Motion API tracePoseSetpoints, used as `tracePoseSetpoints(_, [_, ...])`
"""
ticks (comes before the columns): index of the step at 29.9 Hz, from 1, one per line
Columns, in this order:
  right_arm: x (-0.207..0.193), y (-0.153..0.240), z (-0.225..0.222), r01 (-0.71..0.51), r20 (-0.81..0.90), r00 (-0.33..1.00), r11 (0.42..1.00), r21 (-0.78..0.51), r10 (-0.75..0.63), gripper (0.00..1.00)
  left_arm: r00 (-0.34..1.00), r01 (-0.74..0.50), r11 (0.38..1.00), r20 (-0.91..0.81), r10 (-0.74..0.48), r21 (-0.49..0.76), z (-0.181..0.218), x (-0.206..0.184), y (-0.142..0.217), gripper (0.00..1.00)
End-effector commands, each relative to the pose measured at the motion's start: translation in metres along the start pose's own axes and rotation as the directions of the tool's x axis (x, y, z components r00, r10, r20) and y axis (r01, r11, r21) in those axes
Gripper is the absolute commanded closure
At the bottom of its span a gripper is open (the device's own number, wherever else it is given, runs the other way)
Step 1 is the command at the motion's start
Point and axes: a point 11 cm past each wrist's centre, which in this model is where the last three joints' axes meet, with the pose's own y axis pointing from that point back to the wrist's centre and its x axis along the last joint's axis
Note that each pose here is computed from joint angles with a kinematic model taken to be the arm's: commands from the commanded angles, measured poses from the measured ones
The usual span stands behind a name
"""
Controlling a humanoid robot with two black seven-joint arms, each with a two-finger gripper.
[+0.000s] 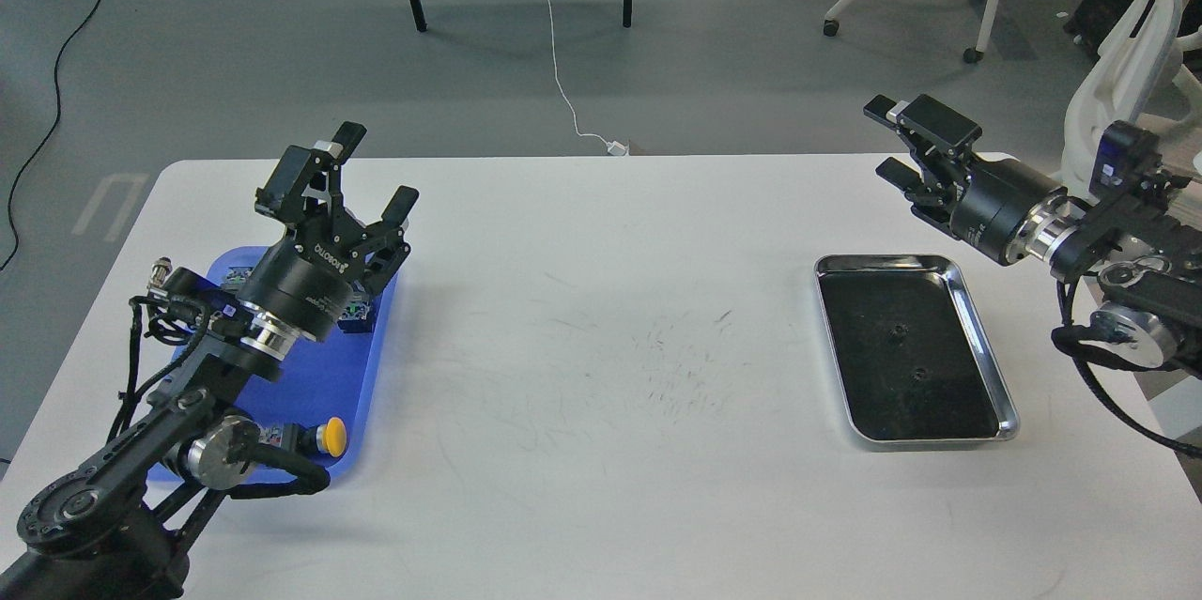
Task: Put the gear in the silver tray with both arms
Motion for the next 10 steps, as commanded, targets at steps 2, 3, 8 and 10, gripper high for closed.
tracePoseSetpoints(2, [-0.020, -0.014, 0.018, -0.087, 0.238, 0.968, 0.996, 0.004, 0.084, 0.01, 0.999, -0.006, 1.000, -0.032, 0.006, 0.014, -0.008, -0.006, -0.002, 0.02])
tracePoseSetpoints(3, [-0.024, -0.015, 0.022, -0.094, 0.260, 0.962, 0.996, 0.004, 0.090, 0.01, 0.999, -0.009, 0.999, -0.041, 0.011, 0.044, -0.014, -0.007, -0.002, 0.02])
tracePoseSetpoints(8, [-0.036, -0.018, 0.022, -0.147, 0.392, 0.913, 0.988, 0.049, 0.116, 0.01, 0.997, -0.037, 0.997, -0.068, 0.041, 0.062, -0.019, -0.003, -0.003, 0.02])
tracePoseSetpoints(10, [-0.046, -0.021, 0.025, -0.149, 0.427, 0.897, 0.987, 0.053, 0.113, 0.01, 0.995, -0.053, 0.996, -0.081, 0.059, 0.078, -0.027, -0.003, -0.002, 0.02])
